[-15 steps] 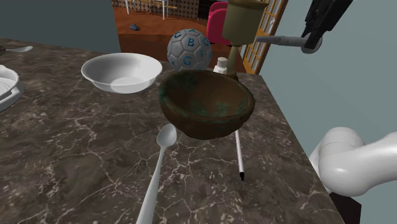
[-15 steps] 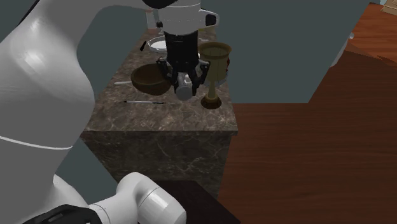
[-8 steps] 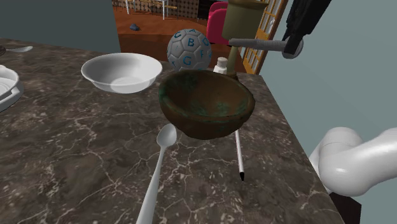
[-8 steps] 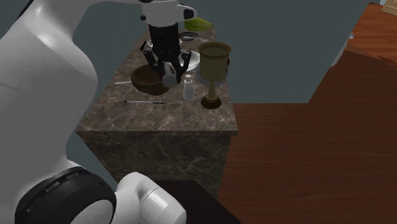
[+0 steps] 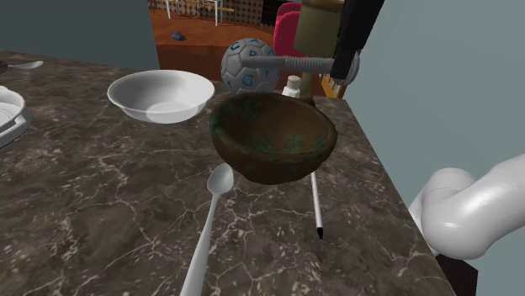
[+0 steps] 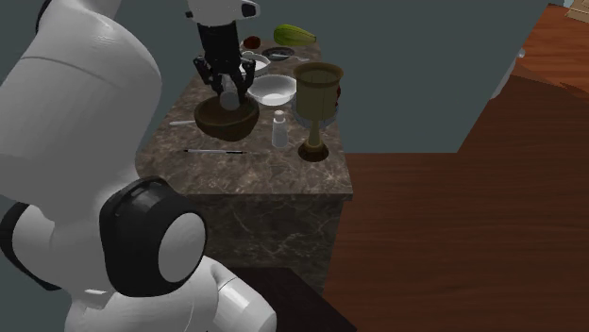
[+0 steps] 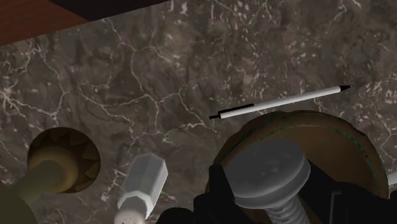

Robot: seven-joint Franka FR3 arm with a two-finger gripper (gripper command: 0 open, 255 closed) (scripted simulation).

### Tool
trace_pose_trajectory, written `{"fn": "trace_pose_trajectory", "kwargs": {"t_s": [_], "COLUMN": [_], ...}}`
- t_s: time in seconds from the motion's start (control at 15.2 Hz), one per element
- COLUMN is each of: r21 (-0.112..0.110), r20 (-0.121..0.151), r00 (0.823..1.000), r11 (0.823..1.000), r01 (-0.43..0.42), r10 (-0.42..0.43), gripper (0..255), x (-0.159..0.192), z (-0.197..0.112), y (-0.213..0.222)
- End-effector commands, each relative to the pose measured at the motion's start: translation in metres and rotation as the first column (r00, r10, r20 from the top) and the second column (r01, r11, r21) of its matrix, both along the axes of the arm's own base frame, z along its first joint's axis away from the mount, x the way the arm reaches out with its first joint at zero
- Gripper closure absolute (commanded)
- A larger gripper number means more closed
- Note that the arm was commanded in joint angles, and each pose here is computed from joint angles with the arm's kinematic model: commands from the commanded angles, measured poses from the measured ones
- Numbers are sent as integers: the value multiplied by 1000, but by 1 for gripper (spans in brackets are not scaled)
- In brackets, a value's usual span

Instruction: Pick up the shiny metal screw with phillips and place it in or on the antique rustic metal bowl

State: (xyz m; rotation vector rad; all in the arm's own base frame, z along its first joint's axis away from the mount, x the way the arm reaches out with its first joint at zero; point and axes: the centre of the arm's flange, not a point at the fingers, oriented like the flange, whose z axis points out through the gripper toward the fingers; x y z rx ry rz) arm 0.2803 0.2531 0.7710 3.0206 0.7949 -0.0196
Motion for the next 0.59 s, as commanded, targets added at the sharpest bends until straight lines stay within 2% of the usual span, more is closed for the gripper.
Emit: {"fn": "trace_pose_trajectory", "kwargs": {"t_s": [0.0, 0.53], "r21": [3, 3], "r20": [-2, -2], "r00": [1000, 1000], "r11": [1000, 1000], "r01": [2, 2], "r10": [-2, -2], "gripper": [255, 255], "x": [4, 4], "z": [-4, -47], "y": [19, 19]}}
